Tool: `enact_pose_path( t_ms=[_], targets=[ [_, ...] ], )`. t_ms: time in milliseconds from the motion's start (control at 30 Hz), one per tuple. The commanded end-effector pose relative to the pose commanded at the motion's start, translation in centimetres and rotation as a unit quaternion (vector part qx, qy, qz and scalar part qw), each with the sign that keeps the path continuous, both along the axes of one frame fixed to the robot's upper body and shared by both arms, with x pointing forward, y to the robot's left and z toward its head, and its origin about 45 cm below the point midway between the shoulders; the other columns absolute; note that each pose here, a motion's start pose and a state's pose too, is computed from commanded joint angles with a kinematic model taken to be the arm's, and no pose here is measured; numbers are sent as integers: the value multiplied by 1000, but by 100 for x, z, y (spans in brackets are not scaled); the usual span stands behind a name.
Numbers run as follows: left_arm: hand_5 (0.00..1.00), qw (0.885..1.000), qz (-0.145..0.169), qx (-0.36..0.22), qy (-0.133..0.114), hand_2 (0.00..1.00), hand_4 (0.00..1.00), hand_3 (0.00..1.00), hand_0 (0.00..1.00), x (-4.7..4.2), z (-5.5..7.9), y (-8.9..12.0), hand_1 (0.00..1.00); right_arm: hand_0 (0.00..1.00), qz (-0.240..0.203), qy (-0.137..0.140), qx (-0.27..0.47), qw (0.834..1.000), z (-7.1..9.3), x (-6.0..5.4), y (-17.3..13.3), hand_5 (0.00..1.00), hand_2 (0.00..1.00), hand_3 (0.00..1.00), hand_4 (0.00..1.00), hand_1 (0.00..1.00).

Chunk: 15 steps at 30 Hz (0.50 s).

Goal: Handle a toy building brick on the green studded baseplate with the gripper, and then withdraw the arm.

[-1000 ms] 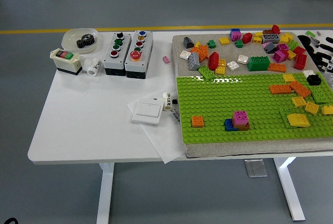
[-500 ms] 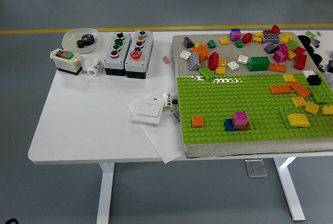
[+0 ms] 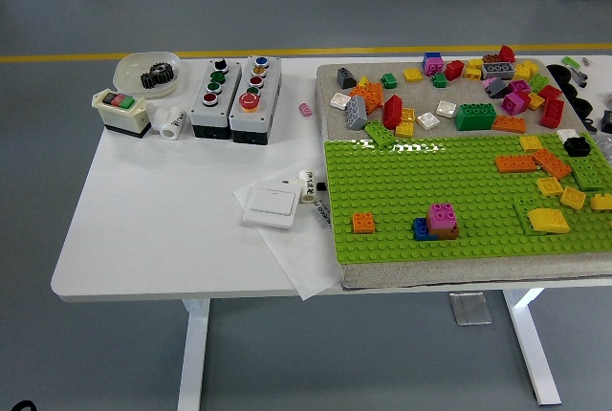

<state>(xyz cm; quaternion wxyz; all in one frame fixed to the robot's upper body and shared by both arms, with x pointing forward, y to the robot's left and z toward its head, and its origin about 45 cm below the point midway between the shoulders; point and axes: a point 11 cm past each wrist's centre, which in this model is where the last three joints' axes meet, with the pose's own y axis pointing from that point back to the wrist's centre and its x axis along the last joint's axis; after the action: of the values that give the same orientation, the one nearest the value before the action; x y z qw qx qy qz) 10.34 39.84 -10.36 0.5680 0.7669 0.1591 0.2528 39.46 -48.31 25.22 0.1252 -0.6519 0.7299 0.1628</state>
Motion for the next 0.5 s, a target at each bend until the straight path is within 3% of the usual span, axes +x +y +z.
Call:
enact_pose_path(
  t_ms=[500],
  targets=[
    [598, 1000, 2, -5, -7, 724, 660, 597, 732, 22, -7, -35, 746, 944, -21, 13, -4, 1000, -6, -46, -117, 998, 876, 901, 998, 866]
  ],
)
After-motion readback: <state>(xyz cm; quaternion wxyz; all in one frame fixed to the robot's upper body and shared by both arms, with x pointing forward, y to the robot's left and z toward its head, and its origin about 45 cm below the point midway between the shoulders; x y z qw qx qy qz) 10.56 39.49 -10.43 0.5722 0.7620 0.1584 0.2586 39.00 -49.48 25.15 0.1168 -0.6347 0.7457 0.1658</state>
